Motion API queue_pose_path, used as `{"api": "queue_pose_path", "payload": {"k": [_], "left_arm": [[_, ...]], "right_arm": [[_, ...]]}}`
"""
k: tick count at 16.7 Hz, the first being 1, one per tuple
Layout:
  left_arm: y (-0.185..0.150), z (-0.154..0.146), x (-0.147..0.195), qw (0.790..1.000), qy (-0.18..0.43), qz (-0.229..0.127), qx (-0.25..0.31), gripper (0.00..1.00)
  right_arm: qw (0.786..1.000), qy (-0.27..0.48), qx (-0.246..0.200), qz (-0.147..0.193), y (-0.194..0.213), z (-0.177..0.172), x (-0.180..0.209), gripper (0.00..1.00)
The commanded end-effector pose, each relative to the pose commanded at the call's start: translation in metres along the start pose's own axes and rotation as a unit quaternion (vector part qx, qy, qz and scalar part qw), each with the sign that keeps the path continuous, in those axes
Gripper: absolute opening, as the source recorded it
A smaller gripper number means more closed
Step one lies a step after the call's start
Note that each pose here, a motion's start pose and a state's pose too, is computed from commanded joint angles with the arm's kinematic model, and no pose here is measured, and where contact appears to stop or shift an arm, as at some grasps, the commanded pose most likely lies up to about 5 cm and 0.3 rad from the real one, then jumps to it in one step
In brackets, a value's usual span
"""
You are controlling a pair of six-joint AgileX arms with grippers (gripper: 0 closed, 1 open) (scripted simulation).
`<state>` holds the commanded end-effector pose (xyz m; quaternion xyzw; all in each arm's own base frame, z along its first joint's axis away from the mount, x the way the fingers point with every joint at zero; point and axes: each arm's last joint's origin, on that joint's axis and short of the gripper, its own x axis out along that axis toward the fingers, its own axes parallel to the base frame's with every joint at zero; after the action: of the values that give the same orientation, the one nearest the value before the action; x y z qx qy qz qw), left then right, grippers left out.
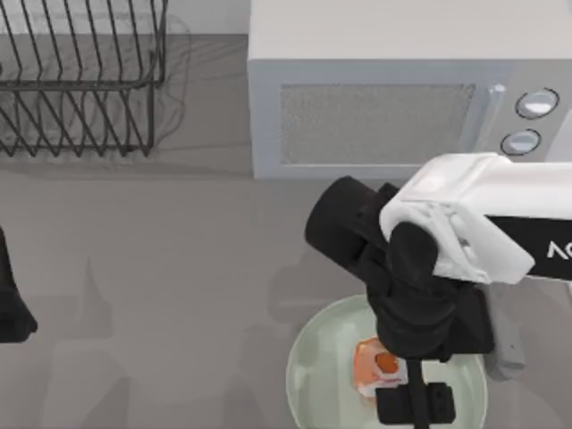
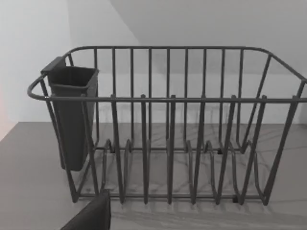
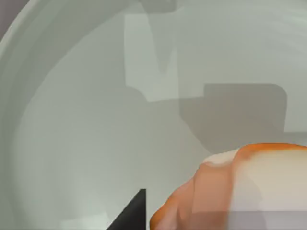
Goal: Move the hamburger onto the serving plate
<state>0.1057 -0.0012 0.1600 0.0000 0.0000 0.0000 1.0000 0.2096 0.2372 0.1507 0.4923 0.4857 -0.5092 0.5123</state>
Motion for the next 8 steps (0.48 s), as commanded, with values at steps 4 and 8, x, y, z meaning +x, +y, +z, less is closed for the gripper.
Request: {"api": "queue_pose_path", "payload": {"k": [4, 8], "left_arm": [[0.0, 0.0, 0.0, 1.0, 0.0, 0.0, 0.0, 1.0], [0.0, 0.0, 0.0, 1.0, 0.0, 0.0, 0.0, 1.0]], "right_arm": [[1.0, 0.0, 0.0, 0.0, 0.0, 0.0, 0.0, 0.9], [1.0, 0.0, 0.0, 0.0, 0.0, 0.0, 0.0, 1.0]]}}
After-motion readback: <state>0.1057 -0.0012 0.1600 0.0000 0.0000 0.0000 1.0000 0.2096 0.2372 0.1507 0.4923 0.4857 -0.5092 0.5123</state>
